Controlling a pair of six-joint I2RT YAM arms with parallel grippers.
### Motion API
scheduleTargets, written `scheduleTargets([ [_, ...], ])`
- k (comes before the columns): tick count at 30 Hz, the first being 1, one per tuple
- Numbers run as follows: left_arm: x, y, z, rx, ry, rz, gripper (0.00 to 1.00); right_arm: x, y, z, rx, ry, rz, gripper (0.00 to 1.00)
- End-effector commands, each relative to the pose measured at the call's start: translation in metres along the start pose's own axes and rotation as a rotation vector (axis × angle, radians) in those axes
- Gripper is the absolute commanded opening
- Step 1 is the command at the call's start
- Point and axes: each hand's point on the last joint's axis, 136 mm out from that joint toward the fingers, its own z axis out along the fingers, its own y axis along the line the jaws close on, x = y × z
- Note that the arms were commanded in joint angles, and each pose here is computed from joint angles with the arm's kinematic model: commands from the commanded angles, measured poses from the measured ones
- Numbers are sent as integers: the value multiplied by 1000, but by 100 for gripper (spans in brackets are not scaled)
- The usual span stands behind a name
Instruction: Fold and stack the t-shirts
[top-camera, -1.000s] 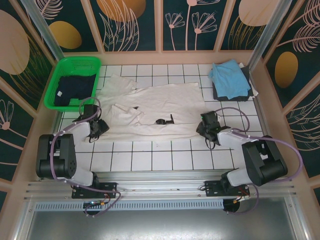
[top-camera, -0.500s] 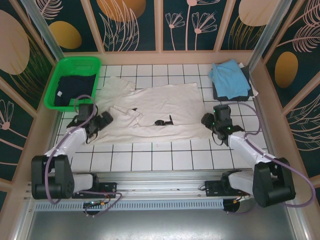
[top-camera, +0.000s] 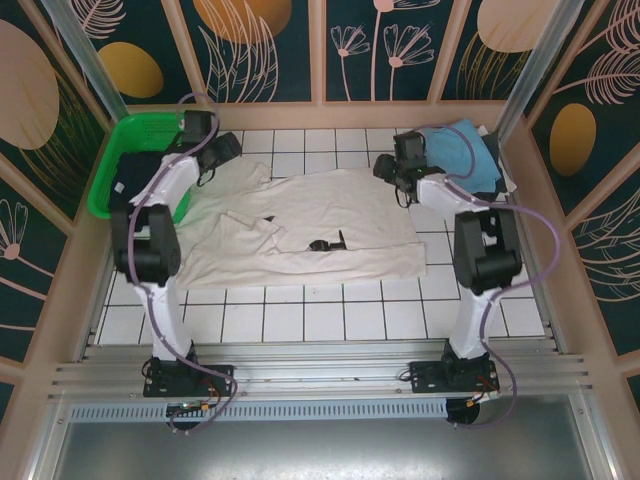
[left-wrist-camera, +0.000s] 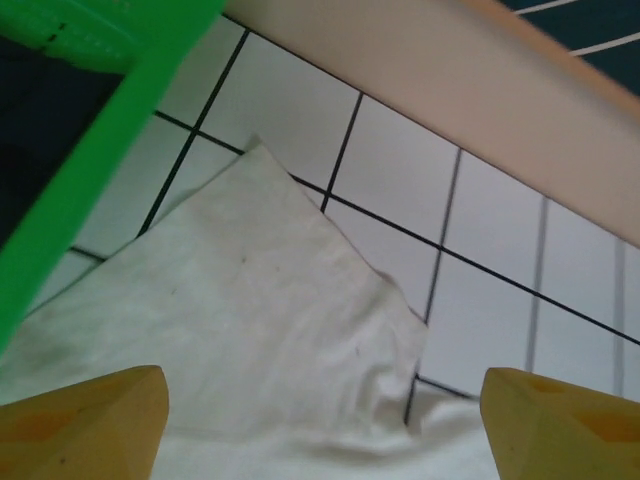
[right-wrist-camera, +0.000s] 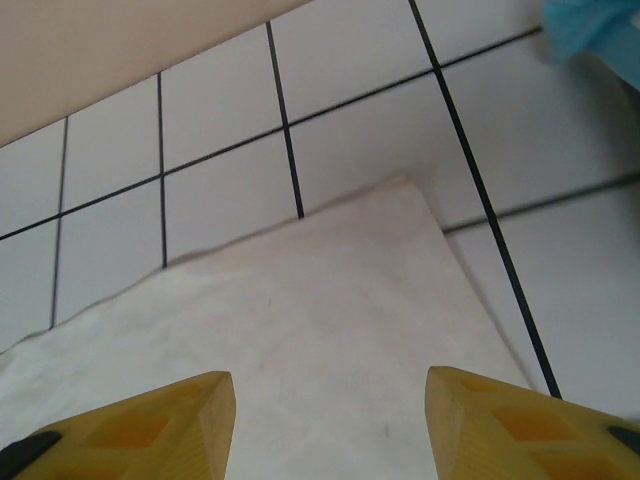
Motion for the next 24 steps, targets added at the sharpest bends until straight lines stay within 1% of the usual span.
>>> scheduleTargets([
  [1,6,-1,26,-83,44,82,74,-7,-12,30,34,36,-44,53],
  [4,1,7,59,-156,53,90,73,-9,-21,63,53,75,-45,53],
  [6,-2,11,77,-194,54,93,76,-8,-32,84,87,102,-46,53],
  [11,-6,30,103,-270,5,61,78,0,-45,114,127,152,-62,52],
  [13,-6,39,110,-274,-1,21,78,3,-48,120,130,165,-61,46],
  [14,-4,42,112,-270,2,2,78,5,-49,121,133,171,-61,41],
  [16,0,47,117,-260,12,-21,77,9,-55,120,152,182,-61,25],
  [18,2,45,120,-239,22,-28,75,13,-62,114,182,187,-65,11],
  [19,3,45,121,-234,25,-28,73,15,-65,110,192,187,-66,6],
  [21,6,40,123,-203,41,-23,71,19,-75,96,217,185,-57,0],
  [24,10,34,125,-157,54,-7,71,22,-87,70,224,152,-42,0],
])
